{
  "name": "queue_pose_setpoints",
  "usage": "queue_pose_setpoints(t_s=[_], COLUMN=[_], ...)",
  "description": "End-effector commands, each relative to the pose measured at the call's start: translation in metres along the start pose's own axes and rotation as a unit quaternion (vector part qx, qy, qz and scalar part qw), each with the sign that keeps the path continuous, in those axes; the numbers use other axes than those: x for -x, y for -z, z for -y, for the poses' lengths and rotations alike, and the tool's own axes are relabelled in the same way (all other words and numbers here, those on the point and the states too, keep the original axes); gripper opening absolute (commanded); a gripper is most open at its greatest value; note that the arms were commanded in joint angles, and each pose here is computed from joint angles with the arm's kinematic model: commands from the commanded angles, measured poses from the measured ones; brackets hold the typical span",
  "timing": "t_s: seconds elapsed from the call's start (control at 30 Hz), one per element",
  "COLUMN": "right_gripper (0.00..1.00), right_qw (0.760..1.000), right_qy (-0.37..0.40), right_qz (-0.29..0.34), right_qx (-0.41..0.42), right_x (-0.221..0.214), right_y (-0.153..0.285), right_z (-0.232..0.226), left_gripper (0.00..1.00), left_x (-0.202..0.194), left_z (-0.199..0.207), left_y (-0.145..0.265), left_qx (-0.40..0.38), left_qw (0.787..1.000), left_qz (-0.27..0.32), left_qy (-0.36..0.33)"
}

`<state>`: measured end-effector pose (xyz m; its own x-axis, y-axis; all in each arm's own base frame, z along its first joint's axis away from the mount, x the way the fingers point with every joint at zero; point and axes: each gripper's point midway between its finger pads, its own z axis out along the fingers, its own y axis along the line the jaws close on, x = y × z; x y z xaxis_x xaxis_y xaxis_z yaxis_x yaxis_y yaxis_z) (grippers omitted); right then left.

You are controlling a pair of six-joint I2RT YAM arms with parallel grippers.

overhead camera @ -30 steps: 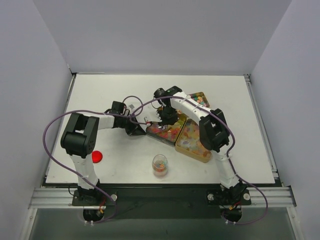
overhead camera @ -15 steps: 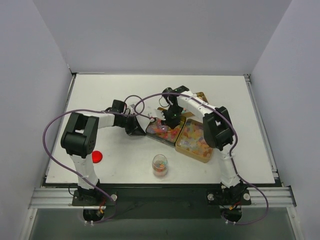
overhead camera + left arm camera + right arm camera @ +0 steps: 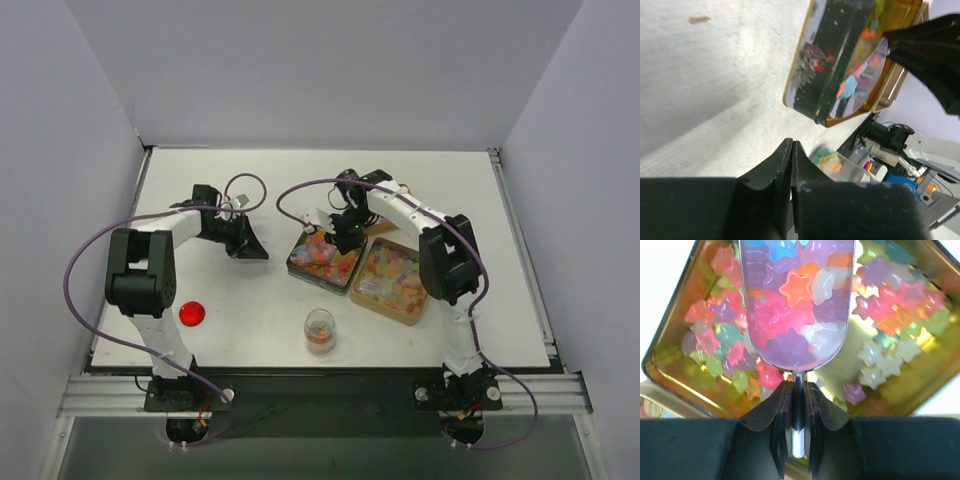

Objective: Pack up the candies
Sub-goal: Scoop the fake candies from the storage box, then place the fake candies in the packing bottle.

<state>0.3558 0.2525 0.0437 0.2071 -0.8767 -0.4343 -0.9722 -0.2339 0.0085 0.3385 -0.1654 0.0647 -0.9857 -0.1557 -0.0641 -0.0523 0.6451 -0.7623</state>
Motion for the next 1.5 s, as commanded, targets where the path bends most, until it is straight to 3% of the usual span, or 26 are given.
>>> queue_pose_setpoints(t_s=[0.0, 0.43, 0.6, 0.63, 0.77, 0.93, 1.07, 1.47], right_gripper=[0.00, 0.00, 0.00, 0.00, 0.00, 0.00, 0.00, 0.00], right_qw=[0.998, 0.991, 0.992, 0.991, 0.991, 0.992, 0.994, 0.990], right_qy=[-0.011, -0.047, -0.037, -0.033, -0.032, -0.011, 0.016, 0.082], right_qz=[0.058, 0.099, 0.073, 0.062, 0.053, 0.024, -0.008, -0.087], right_qx=[-0.033, -0.080, -0.097, -0.113, -0.123, -0.121, -0.109, -0.074], right_x=[0.019, 0.022, 0.018, 0.018, 0.029, 0.041, 0.040, 0.041], right_y=[0.041, 0.086, 0.102, 0.112, 0.126, 0.133, 0.136, 0.140], right_z=[0.001, -0.018, -0.040, -0.043, -0.065, -0.105, -0.138, -0.192], left_gripper=[0.14, 0.18, 0.22, 0.24, 0.51, 0.68, 0.97, 0.97], left_x=[-0.007, -0.013, -0.008, -0.010, -0.007, -0.005, -0.006, -0.015], left_z=[0.030, 0.029, 0.026, 0.024, 0.022, 0.031, 0.021, 0.025], left_y=[0.017, 0.045, 0.057, 0.057, 0.067, 0.087, 0.097, 0.115], left_qx=[-0.039, -0.011, 0.017, 0.020, 0.039, 0.045, 0.063, 0.062], left_qw=[0.998, 0.995, 0.992, 0.992, 0.988, 0.982, 0.979, 0.972], left_qz=[-0.006, 0.033, 0.074, 0.077, 0.109, 0.144, 0.159, 0.196], left_qy=[-0.046, -0.088, -0.103, -0.099, -0.103, -0.110, -0.113, -0.115])
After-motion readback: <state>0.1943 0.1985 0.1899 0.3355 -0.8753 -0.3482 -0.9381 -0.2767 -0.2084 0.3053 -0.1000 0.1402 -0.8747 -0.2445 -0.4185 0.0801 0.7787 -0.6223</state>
